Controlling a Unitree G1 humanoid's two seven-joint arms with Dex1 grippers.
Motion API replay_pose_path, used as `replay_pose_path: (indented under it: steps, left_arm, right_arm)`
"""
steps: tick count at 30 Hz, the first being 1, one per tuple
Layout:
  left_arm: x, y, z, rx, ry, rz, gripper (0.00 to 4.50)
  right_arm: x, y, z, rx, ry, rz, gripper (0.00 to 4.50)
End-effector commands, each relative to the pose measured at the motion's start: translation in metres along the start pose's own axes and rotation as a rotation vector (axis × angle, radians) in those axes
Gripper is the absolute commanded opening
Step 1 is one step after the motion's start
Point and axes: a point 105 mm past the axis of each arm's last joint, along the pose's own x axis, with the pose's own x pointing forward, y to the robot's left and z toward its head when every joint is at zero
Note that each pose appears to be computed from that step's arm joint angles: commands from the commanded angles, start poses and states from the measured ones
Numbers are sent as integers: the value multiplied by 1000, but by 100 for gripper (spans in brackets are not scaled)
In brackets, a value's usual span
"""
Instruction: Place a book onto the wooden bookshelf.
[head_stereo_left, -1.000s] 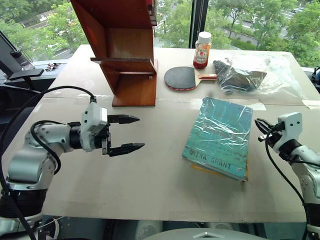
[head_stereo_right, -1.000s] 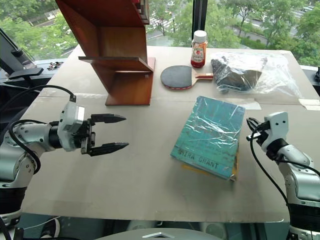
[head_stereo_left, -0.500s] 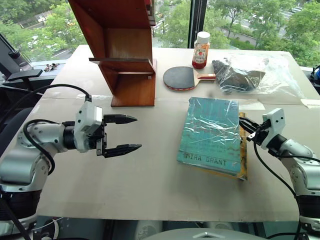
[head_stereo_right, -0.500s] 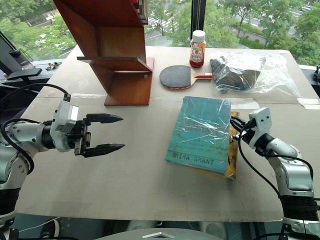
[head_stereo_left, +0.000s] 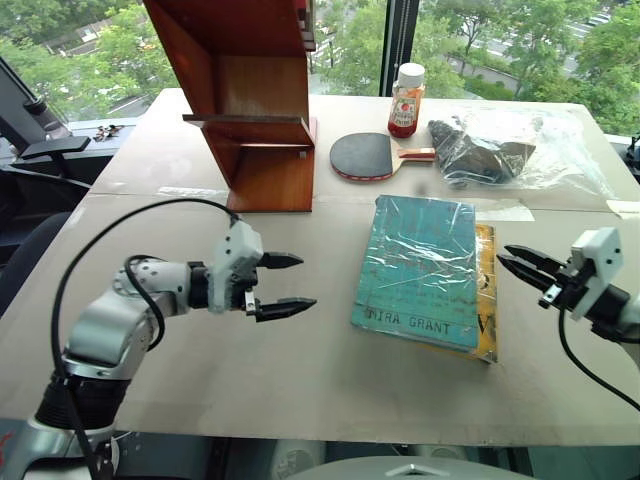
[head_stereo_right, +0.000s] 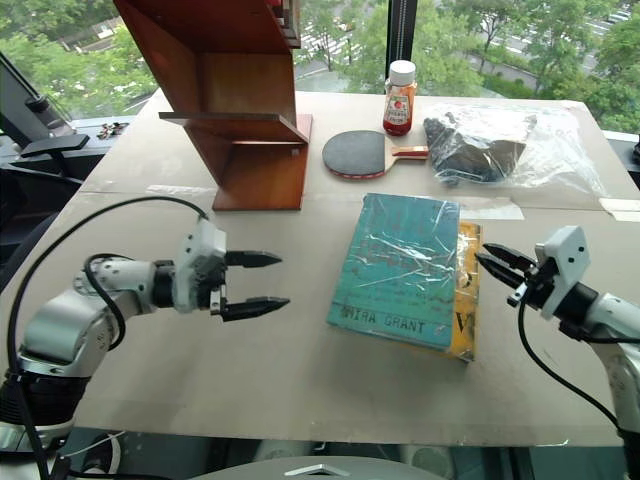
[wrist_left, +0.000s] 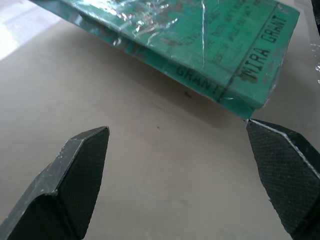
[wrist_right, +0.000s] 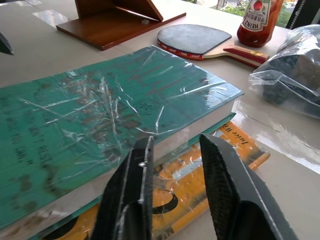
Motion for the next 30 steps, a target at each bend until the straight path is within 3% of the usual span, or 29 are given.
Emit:
replay_pose_path:
  steps: [1, 2, 3, 4, 6, 7, 14, 17, 20, 24, 26, 30]
  left_arm:
    - [18, 7, 1, -154, -56, -28, 450]
    - [24, 9, -1, -166, -57, -45, 450]
    - [29, 9, 0, -198, -63, -79, 450]
    - [34, 8, 4, -245, -83, -116, 450]
    - [44, 9, 13, -340, -124, -169, 450]
    - [50, 9, 15, -368, -120, -192, 450]
    - [81, 14, 25, -528, -110, -242, 450]
    - [98, 15, 19, -583, -46, -239, 450]
    - [106, 15, 22, -534, -30, -249, 450]
    - [106, 13, 36, -562, -72, -282, 319]
    - [106, 13, 38, -567, -91, -282, 195]
    - [102, 15, 47, -599, -141, -281, 15]
  right_arm:
    - [-21, 15, 24, -7, -30, 53, 249]
    - [-27, 20, 26, 3, -26, 63, 299]
    - [-33, 24, 29, 21, -29, 76, 306]
    - [-38, 29, 31, 42, -34, 92, 342]
    - [-47, 39, 35, 72, -39, 122, 431]
    - [-53, 42, 38, 78, -40, 129, 443]
    - [-66, 52, 47, 52, -46, 88, 443]
    - [-66, 52, 47, 44, -57, 51, 443]
    - [-65, 57, 47, 58, -61, 56, 443]
    - [-66, 58, 49, 68, -73, 52, 450]
    - [-66, 56, 49, 64, -73, 48, 450]
    - [-66, 53, 49, 58, -74, 46, 450]
